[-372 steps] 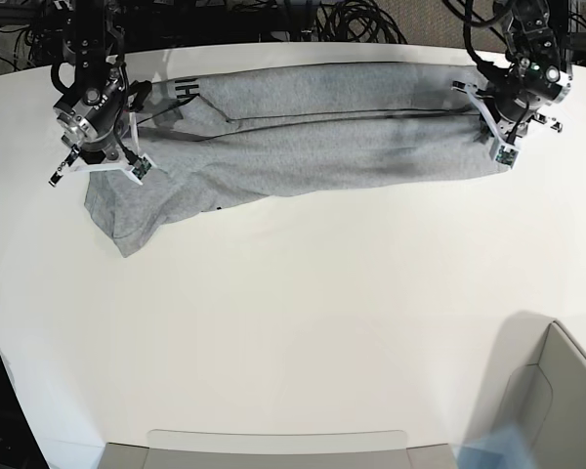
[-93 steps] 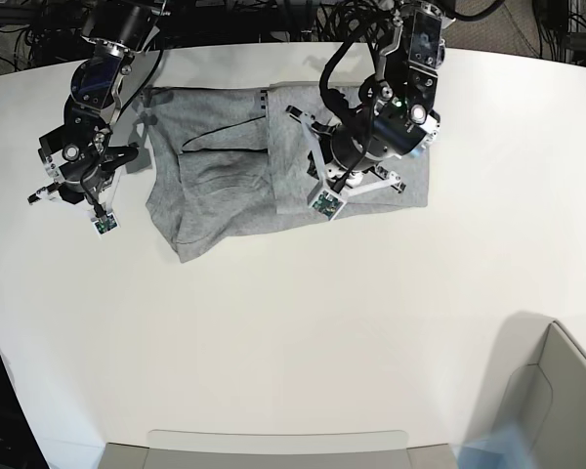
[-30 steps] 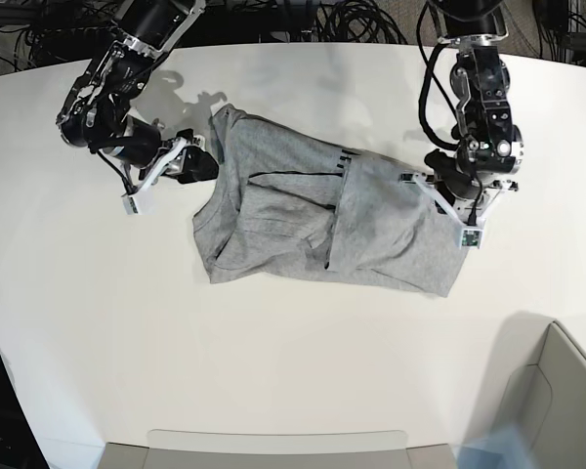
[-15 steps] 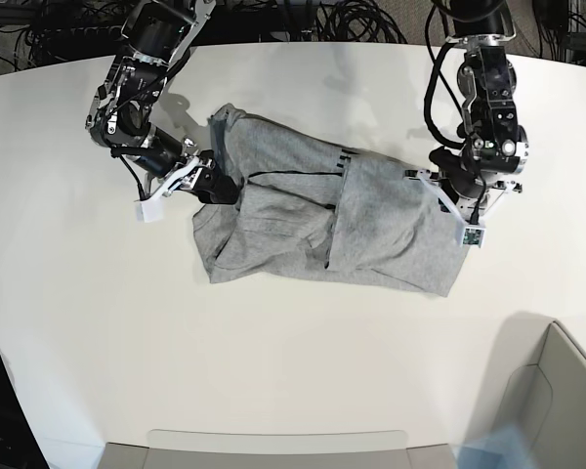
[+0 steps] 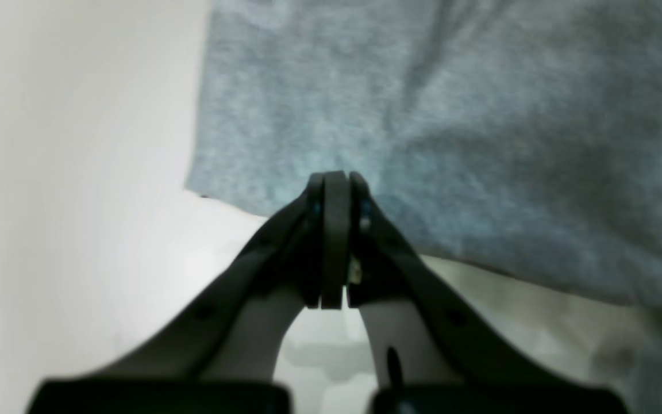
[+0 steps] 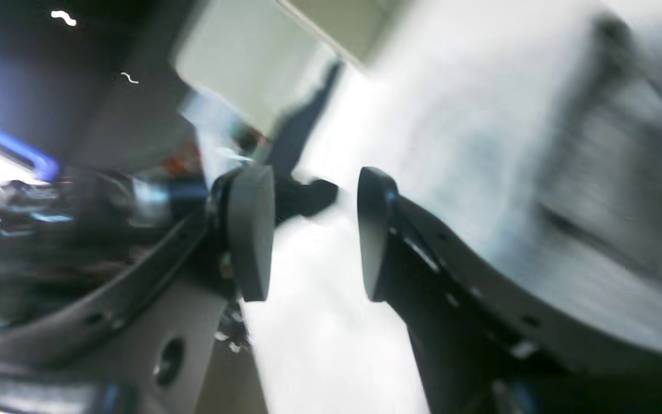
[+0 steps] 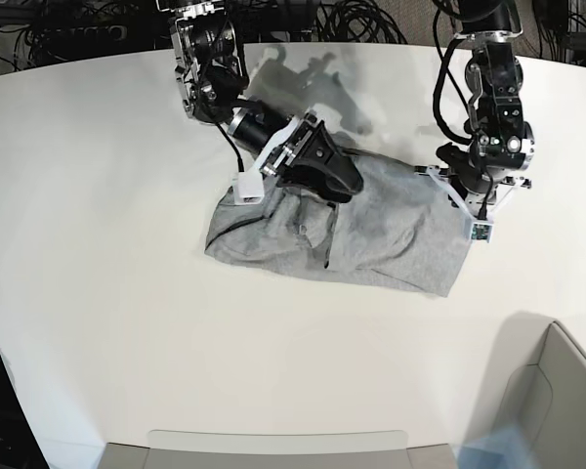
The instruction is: Fold the T-shirt properly
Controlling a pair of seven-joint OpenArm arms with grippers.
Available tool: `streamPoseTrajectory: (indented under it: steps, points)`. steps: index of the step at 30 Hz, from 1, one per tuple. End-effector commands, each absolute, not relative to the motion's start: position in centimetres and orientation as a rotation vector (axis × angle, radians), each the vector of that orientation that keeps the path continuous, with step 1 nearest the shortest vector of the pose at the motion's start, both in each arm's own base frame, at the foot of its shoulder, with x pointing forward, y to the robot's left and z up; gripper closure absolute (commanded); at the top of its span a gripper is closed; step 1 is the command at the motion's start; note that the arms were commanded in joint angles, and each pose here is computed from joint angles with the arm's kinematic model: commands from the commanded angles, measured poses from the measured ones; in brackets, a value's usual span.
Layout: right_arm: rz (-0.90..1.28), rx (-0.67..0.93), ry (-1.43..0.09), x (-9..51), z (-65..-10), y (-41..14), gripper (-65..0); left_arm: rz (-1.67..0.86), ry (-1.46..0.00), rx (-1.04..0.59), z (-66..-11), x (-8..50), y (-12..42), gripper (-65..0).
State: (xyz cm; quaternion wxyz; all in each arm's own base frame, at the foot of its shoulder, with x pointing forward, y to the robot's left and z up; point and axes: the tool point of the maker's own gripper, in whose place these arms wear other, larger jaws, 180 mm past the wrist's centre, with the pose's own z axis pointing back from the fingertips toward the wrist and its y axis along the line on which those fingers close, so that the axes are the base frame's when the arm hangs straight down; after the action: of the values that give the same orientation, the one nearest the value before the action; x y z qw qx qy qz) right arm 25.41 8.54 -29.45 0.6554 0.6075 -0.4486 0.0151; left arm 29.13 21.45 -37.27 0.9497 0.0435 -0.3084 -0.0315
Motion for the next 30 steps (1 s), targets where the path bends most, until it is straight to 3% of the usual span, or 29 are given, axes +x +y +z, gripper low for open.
streamPoseTrajectory:
  steps: [1, 13, 24, 30]
  points:
    - [0.009, 1.395, -1.049, 25.8, -28.1, 8.7, -24.2, -0.063, -0.679, 0.098, -35.9, 30.1, 21.8, 0.0]
    - [-0.011, 1.308, -1.052, 26.0, -27.3, 8.0, -24.2, -0.068, -0.675, 0.095, -36.1, 30.1, 21.6, 0.0]
    - [-0.119, 0.869, -1.021, 28.7, -29.8, -0.7, -24.2, -0.067, -0.677, 0.093, -36.1, 30.2, 21.6, 0.0]
    - [-0.114, 0.632, -0.849, 27.8, -31.9, -5.4, -24.2, -0.065, -0.677, 0.089, -36.1, 30.2, 21.4, 0.0]
